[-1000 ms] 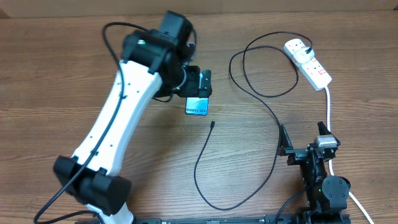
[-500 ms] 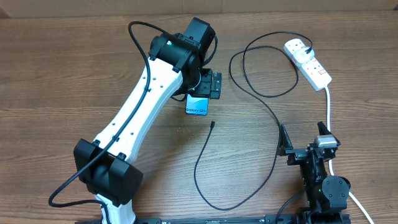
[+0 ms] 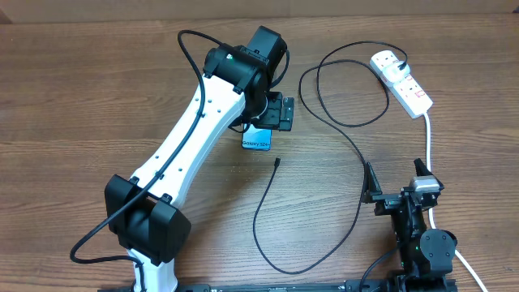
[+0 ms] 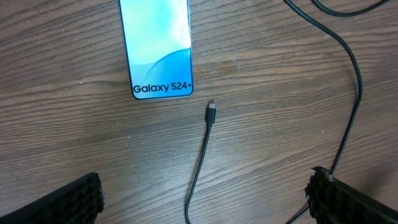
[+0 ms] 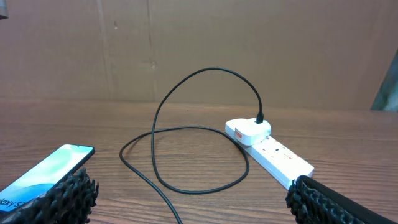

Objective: Plug charger to phone and switch on socket
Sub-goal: 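Move the left gripper forward over the Galaxy phone, then lower the left gripper onto the phone and align over it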

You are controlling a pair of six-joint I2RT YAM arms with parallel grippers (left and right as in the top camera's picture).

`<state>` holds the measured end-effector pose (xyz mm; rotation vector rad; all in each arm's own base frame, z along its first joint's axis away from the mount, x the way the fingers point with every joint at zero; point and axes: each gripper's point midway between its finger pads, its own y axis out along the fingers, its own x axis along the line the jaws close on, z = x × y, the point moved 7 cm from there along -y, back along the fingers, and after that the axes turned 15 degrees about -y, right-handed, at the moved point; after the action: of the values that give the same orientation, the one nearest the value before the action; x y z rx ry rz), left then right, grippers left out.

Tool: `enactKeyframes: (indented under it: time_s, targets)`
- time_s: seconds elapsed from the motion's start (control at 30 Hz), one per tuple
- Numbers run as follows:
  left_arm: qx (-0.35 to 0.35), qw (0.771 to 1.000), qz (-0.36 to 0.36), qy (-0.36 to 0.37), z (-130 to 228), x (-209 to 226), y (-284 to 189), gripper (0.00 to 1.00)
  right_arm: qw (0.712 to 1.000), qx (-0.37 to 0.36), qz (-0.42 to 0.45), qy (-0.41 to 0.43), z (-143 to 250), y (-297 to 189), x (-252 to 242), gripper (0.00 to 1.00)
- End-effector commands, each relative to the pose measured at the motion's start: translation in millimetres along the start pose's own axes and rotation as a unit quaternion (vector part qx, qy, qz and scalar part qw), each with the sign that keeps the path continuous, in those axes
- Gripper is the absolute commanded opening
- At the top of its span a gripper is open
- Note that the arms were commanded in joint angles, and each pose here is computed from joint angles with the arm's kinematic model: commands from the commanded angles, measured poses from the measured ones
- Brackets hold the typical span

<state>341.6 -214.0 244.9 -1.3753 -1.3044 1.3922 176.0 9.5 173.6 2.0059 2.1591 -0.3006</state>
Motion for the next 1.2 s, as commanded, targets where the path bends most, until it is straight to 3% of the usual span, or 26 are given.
enactKeyframes:
  time_s: [0.0,0.5,0.73,1.17]
  targets:
    - [-0.012,1.0,-0.001,0.002,0,-8,0,1.0,1.0,0.001,0.009,0.0,3,0,-1,1.0]
    - [-0.052,0.998,-0.026,-0.038,-9,-6,7,1.0,1.0,0.001,0.009,0.0,3,0,-1,1.0]
    - [-0.072,0.992,-0.099,-0.043,-26,4,44,1.0,1.0,0.002,0.008,0.0,3,0,-1,1.0]
    - [-0.033,0.992,-0.12,-0.022,-41,7,114,1.0,1.0,0.002,0.008,0.0,3,0,-1,1.0]
